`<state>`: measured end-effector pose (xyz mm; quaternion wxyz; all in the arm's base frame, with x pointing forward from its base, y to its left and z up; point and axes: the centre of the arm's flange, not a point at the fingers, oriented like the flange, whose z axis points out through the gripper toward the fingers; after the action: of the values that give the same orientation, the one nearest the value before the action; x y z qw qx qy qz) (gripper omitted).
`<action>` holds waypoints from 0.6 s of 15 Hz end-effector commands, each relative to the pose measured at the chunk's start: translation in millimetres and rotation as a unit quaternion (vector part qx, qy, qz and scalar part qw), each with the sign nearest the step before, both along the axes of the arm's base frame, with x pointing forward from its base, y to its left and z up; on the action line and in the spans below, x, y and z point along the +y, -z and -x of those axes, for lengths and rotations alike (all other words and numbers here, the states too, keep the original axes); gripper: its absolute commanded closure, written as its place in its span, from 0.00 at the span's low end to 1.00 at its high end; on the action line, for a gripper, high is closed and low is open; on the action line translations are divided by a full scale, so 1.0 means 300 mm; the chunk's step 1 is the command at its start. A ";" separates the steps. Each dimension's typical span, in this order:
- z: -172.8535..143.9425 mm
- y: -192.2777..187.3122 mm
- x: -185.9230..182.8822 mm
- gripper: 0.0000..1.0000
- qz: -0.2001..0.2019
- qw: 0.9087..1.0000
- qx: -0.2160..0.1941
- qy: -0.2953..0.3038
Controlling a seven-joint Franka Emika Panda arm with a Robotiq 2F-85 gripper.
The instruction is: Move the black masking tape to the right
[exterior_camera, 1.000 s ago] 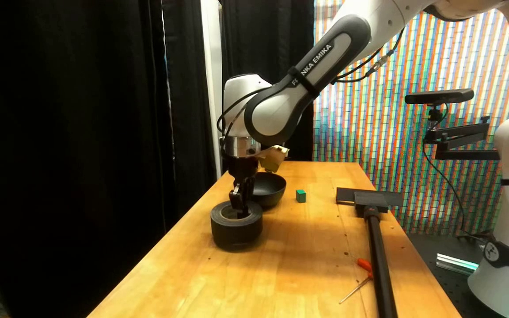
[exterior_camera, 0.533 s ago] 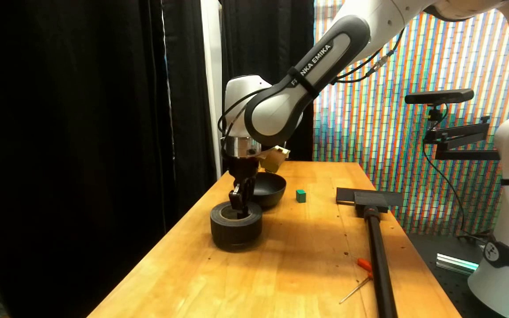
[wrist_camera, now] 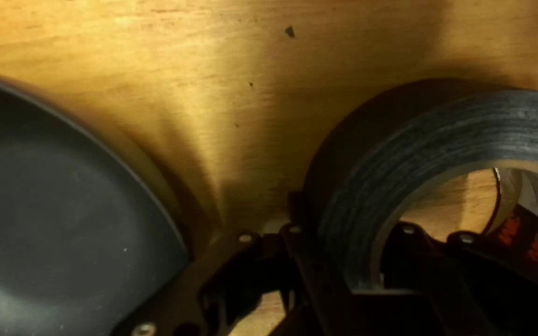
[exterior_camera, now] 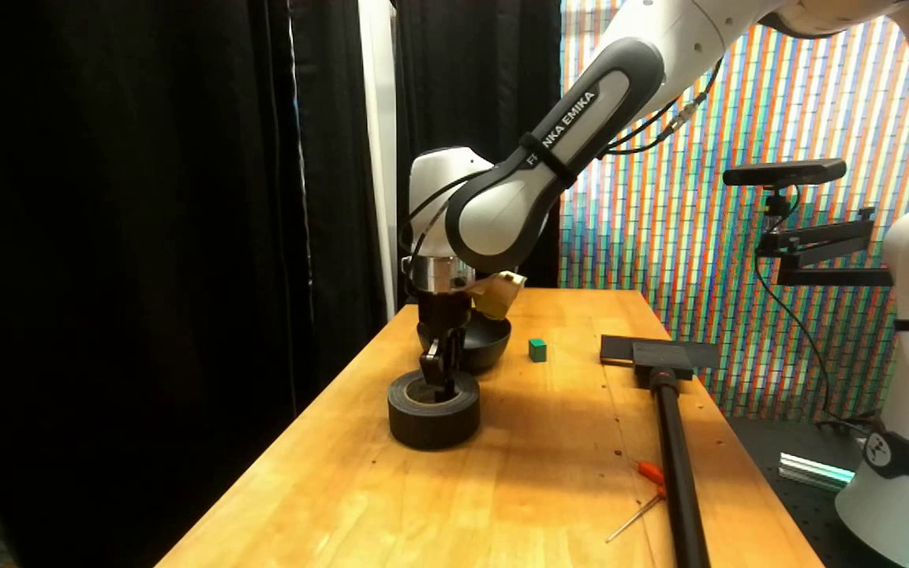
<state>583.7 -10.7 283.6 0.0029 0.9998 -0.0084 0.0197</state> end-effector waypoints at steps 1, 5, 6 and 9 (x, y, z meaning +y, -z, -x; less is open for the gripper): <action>0.028 -0.035 -0.013 0.92 0.001 1.000 -0.016 -0.002; 0.032 -0.036 -0.016 0.43 0.006 1.000 -0.015 -0.002; 0.033 -0.038 -0.016 0.43 0.006 1.000 -0.015 -0.001; 0.005 -0.005 -0.006 0.47 0.001 1.000 -0.002 0.001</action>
<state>582.1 -12.4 285.1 0.0042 0.9997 -0.0090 0.0220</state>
